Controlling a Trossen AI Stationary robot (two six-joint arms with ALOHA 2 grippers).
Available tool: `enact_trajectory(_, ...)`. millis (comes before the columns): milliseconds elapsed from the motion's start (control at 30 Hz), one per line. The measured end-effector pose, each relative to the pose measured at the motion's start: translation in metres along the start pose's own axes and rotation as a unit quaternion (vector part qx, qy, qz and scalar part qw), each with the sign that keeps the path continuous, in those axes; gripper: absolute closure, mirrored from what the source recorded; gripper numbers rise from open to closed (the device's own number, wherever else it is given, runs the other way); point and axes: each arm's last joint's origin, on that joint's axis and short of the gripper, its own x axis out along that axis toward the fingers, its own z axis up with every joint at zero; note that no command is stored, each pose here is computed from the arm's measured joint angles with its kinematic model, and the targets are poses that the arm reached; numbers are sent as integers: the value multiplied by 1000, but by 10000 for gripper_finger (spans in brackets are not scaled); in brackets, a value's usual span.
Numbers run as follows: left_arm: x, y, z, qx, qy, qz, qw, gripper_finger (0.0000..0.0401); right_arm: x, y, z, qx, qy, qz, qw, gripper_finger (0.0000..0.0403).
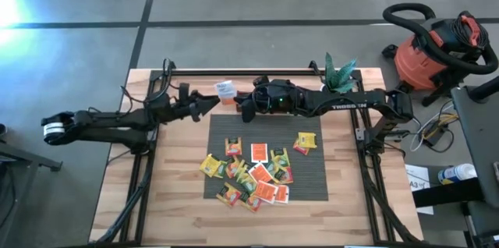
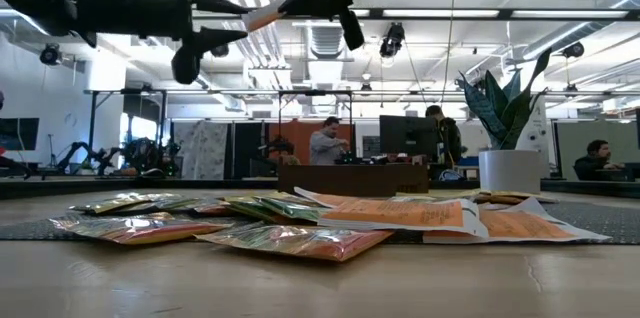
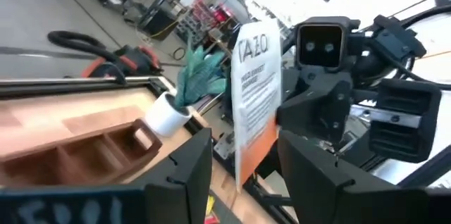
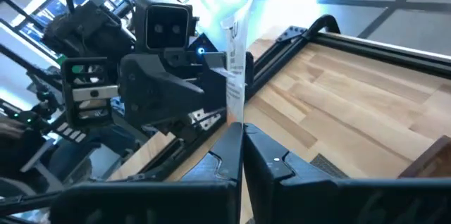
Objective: Pick & Place Tea
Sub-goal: Put the white orange tea bag into the right section of the wooden organizer
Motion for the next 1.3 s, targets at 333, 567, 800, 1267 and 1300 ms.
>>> enact_trajectory(333,27,0,2,-1,19,-50,999,244,1,-1,-1,10,12,4,1000,394)
enact_trajectory(567,46,-3,2,24,72,-59,995,295,-1,-6,-5,-23,28,-34,999,392)
enact_trajectory(800,46,1,-2,30,92,-43,994,388,-9,-14,-6,-58,66,-78,993,356)
enact_trajectory(1267,45,12,-14,101,193,-1,976,396,-22,6,31,-273,142,7,951,254)
enact_trajectory(1300,47,9,-12,113,197,-11,974,396,-21,5,33,-279,167,32,945,251)
